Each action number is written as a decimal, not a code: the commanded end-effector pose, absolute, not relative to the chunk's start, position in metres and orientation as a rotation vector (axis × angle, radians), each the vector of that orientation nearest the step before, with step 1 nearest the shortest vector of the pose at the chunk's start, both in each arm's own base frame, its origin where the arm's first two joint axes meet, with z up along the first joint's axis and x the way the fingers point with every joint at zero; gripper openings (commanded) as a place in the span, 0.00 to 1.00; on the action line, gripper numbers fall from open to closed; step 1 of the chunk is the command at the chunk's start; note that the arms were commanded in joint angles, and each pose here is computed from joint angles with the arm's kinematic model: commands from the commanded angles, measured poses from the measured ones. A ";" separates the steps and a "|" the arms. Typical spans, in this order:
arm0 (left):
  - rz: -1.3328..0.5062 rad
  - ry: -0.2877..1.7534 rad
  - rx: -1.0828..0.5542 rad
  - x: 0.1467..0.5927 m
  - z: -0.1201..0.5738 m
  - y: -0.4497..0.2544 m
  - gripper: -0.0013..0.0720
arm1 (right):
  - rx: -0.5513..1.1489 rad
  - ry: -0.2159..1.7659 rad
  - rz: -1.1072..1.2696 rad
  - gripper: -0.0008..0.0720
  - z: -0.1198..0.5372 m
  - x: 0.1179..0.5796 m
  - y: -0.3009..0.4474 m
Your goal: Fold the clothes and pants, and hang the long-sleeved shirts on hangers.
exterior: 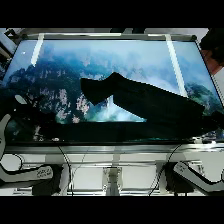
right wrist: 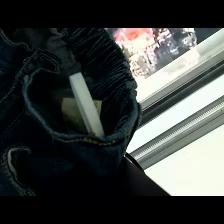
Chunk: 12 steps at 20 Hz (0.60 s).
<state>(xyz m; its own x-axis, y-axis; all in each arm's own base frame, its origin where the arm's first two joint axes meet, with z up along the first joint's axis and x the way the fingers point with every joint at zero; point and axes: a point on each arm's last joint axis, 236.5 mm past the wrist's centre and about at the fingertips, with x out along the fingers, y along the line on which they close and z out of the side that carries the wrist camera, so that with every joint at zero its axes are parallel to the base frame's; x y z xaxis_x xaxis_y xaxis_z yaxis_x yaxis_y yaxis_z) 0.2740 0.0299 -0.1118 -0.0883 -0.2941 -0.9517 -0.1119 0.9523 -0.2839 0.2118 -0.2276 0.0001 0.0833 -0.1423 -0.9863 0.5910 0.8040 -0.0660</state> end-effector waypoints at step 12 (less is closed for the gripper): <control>-0.204 1.630 -0.332 0.286 -0.118 0.012 0.05 | 0.415 1.374 -0.558 0.07 0.000 0.216 -0.225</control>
